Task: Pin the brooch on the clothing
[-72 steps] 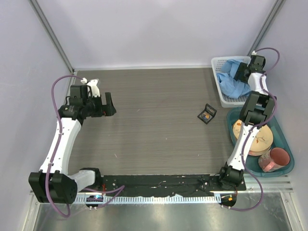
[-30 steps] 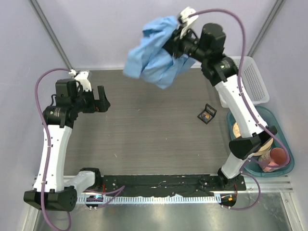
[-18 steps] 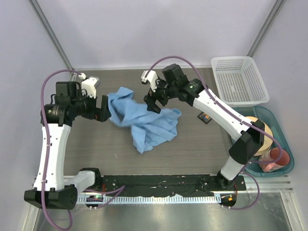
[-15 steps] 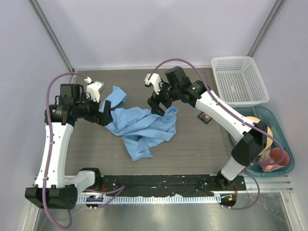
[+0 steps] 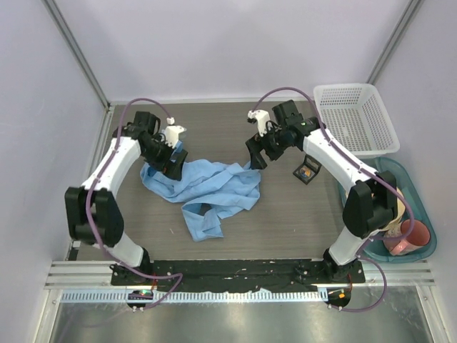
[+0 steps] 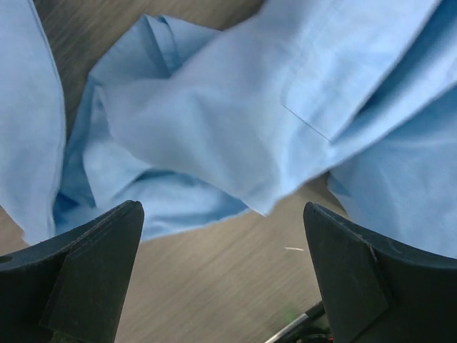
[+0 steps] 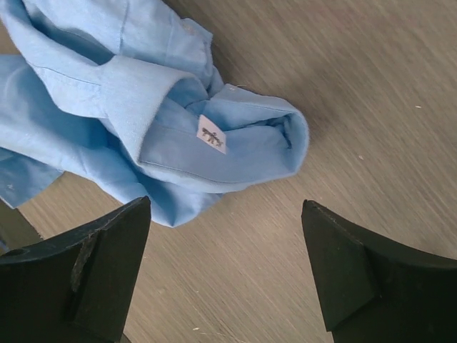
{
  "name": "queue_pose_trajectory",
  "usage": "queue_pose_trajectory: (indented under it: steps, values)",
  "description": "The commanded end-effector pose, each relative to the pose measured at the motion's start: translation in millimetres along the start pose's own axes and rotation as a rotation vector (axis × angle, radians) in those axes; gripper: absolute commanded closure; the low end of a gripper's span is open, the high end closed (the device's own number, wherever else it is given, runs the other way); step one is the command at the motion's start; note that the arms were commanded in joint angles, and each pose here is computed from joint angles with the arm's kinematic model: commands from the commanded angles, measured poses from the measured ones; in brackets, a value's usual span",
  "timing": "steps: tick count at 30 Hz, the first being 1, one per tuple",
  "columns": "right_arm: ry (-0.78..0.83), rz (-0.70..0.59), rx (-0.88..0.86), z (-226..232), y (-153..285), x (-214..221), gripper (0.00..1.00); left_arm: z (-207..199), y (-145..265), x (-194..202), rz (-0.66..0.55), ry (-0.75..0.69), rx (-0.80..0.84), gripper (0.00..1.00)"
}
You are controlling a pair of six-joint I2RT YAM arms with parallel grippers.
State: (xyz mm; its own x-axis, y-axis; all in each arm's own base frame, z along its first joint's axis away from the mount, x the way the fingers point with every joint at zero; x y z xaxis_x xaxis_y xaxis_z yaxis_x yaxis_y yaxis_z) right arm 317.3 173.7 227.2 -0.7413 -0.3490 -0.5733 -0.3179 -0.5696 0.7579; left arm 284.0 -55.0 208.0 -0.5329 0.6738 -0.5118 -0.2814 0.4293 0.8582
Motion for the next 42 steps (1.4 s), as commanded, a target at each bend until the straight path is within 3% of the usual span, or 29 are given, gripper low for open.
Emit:
queue_pose_trajectory:
  steps: [1,5,8,11,12,15,19,25,27,29,30,31,32,34,35,36,38,42]
  values:
    - [-0.042,0.027,-0.092,14.4,-9.9,4.3,0.08,27.0,-9.1,-25.6,-0.033,-0.043,-0.001,0.02]
    - [-0.095,0.051,-0.127,12.5,-27.1,9.8,0.08,15.4,-28.1,-26.8,-0.076,0.045,0.172,0.04]
    - [-0.118,0.054,-0.133,9.2,-41.5,13.2,0.12,9.8,-33.2,-25.1,-0.106,0.135,0.23,0.22]
    - [-0.134,0.075,-0.124,2.4,-60.5,14.2,0.24,11.3,-18.0,-27.2,-0.186,0.193,0.259,0.6]
    - [-0.13,0.067,-0.129,1.9,-62.9,8.0,0.28,12.8,-5.6,-31.8,-0.231,0.193,0.278,1.0]
    - [-0.144,0.037,-0.138,-1.4,-76.5,-11.0,0.49,11.1,35.2,-43.3,-0.33,0.156,0.271,1.0]
    - [-0.1,-0.135,-0.194,9.8,-86.3,-62.6,0.99,-8.7,90.5,-50.7,-0.454,0.053,0.209,1.0]
    - [0.044,-0.375,-0.273,62.8,-41.6,-146.6,0.99,-61.6,144.6,-56.0,-0.577,-0.083,0.17,1.0]
    - [0.071,-0.442,-0.261,67.1,-14.7,-159.2,0.99,-90.8,144.3,-62.2,-0.565,-0.146,0.257,1.0]
    - [0.063,-0.488,-0.219,53.6,1.4,-162.7,0.96,-116.2,142.2,-65.8,-0.56,-0.212,0.316,1.0]
    - [0.053,-0.483,-0.208,47.3,4.1,-156.6,0.9,-143.0,127.2,-67.3,-0.517,-0.233,0.421,1.0]
    - [0.033,-0.482,-0.181,32.3,8.4,-152.8,0.68,-156.4,121.2,-66.9,-0.502,-0.266,0.447,1.0]
    - [0.018,-0.466,-0.168,23.6,6.5,-146.1,0.58,-164.8,113.0,-69.7,-0.507,-0.304,0.478,1.0]
    - [-0.046,-0.389,-0.156,2.9,1.3,-118.9,0.33,-173.9,93.6,-64.1,-0.451,-0.311,0.54,0.75]
    - [-0.075,-0.352,-0.154,-3.5,-1.0,-107.9,0.28,-172.2,81.9,-59.4,-0.373,-0.285,0.572,0.59]
    - [-0.098,-0.296,-0.158,-10.5,-6.4,-90.8,0.25,-171.8,84.1,-61.7,-0.353,-0.307,0.583,0.36]
    - [-0.15,-0.227,-0.142,-21.1,-0.2,-67.5,0.2,-166.6,77.5,-59.3,-0.243,-0.306,0.612,0.29]
    - [-0.226,-0.118,-0.117,-31.0,-3.1,-14.7,0.16,-137.5,84.1,-62.6,-0.29,-0.26,0.533,0.25]
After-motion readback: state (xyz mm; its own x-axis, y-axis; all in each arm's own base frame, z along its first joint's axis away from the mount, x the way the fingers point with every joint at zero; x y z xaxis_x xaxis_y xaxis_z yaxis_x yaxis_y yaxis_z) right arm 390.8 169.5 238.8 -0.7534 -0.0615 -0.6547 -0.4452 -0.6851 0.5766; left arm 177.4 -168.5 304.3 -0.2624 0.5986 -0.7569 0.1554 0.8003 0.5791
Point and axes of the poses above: each gripper's point midway between its finger pads, its own y axis back along the fingers, its own z axis along the line the jaws close on, x = y × z, the point moved 8 cm from there along y, back along the fingers, and after that the axes turned 15 degrees about -y, right-handed, at the moved point
